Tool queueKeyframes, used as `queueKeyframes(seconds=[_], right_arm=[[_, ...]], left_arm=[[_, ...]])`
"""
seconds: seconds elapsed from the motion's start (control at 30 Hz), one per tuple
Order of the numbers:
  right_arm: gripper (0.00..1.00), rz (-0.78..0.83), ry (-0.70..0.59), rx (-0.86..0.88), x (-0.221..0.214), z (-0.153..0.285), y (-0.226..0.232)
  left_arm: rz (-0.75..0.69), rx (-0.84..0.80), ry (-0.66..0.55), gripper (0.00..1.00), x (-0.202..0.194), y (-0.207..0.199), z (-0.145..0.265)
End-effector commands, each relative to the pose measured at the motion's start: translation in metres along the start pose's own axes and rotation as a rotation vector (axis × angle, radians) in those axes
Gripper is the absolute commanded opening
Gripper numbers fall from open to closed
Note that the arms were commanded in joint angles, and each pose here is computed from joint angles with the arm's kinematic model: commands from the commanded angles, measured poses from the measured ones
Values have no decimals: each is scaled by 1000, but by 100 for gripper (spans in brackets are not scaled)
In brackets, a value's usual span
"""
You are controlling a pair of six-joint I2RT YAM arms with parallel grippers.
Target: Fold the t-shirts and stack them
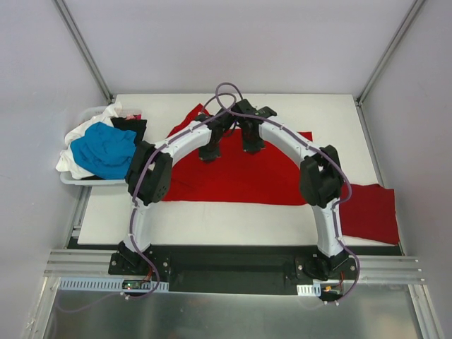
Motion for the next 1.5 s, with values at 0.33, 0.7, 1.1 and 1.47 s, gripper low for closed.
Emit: queueKeyframes(seconds=[0.33, 0.7, 1.1, 1.47], right_arm=[[1, -248, 74, -11, -15, -22, -10], [1, -388, 10, 280, -26, -37, -59], [1, -344, 34, 201, -29, -39, -84], [1, -380, 93, 267, -37, -53, -77]], left_arm=[[218, 51, -64, 0, 32, 27, -3], [137, -189, -37, 0, 42, 52, -22], [106, -170, -32, 0, 44, 72, -26], [101, -194, 60, 0, 27, 67, -44]])
Point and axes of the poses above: each gripper's point midway between its finger pads, its own z axis back along the fingers, its own y axis along the line the jaws close on, x = y × z, the point moved 4 cm from there along z, back along the fingers, and after that the axes turned 7 degrees about z, right-handed, at the moved point
